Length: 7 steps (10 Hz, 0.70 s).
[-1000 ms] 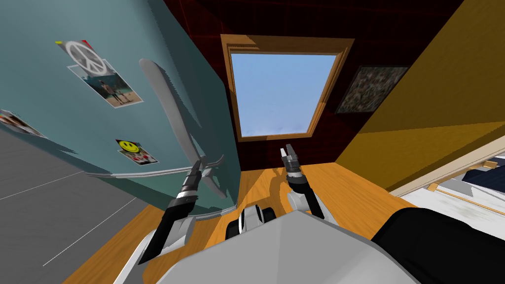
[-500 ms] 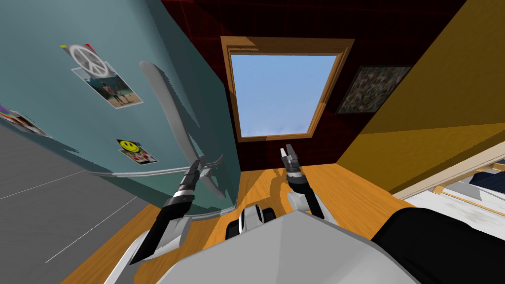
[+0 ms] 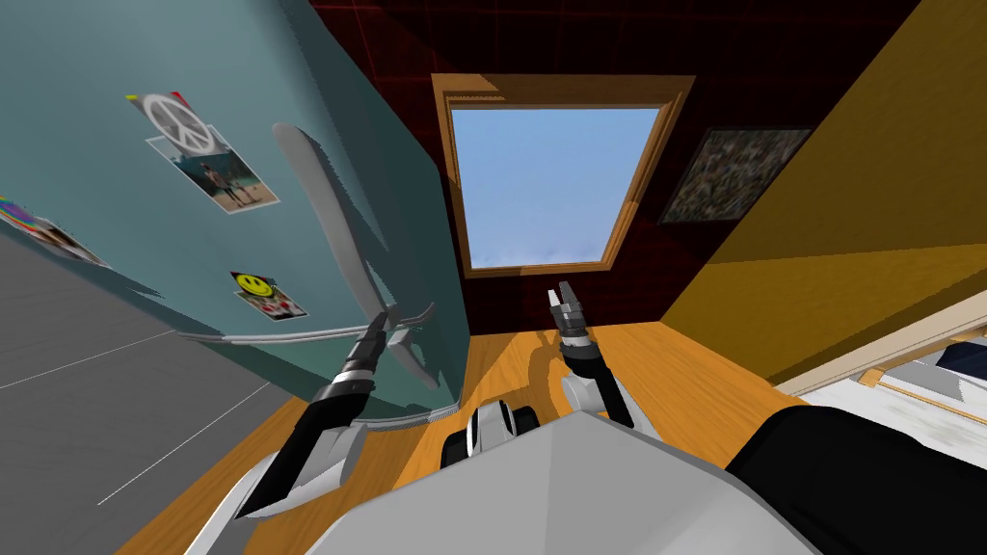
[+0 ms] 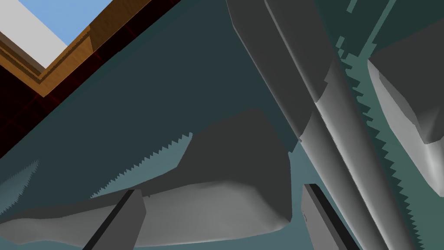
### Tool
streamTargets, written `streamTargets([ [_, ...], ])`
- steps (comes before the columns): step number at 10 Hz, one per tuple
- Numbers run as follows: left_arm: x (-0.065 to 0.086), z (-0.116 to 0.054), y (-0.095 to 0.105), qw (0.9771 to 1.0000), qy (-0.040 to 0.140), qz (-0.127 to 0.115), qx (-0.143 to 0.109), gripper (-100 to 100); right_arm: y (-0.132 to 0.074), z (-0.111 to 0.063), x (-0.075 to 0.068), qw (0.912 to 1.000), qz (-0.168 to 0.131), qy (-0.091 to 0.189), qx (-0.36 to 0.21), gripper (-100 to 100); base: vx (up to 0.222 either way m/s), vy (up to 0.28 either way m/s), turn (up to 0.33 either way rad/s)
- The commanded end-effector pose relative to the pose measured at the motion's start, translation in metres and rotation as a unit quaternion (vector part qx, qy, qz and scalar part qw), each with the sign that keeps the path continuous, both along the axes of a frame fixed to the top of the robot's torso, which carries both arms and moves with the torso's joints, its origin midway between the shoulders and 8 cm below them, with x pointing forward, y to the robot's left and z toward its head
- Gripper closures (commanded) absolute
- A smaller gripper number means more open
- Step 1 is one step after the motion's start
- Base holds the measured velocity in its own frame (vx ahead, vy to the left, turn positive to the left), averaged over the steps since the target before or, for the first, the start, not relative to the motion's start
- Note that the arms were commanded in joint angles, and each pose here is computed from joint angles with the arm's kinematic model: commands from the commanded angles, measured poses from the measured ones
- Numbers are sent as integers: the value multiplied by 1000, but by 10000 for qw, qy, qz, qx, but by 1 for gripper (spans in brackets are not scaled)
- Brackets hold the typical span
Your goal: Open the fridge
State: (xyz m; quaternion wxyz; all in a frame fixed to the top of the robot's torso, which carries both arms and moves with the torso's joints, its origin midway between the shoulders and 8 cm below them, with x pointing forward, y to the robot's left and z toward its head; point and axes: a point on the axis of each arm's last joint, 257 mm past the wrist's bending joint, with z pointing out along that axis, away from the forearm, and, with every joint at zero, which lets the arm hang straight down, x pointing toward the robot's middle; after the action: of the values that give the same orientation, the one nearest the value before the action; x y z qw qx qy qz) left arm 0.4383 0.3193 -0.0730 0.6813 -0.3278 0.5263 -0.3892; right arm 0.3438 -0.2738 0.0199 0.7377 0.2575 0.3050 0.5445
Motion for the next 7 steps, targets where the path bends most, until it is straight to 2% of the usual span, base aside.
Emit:
streamTargets([
  [1,1,-3,5,9998,204,76,52,-100,0,0,0,10000,0,0,0,0,3,-36,21],
  [7,-1,-5,20,9972,649,292,218,-100,0,0,0,10000,0,0,0,0,1,-39,17],
])
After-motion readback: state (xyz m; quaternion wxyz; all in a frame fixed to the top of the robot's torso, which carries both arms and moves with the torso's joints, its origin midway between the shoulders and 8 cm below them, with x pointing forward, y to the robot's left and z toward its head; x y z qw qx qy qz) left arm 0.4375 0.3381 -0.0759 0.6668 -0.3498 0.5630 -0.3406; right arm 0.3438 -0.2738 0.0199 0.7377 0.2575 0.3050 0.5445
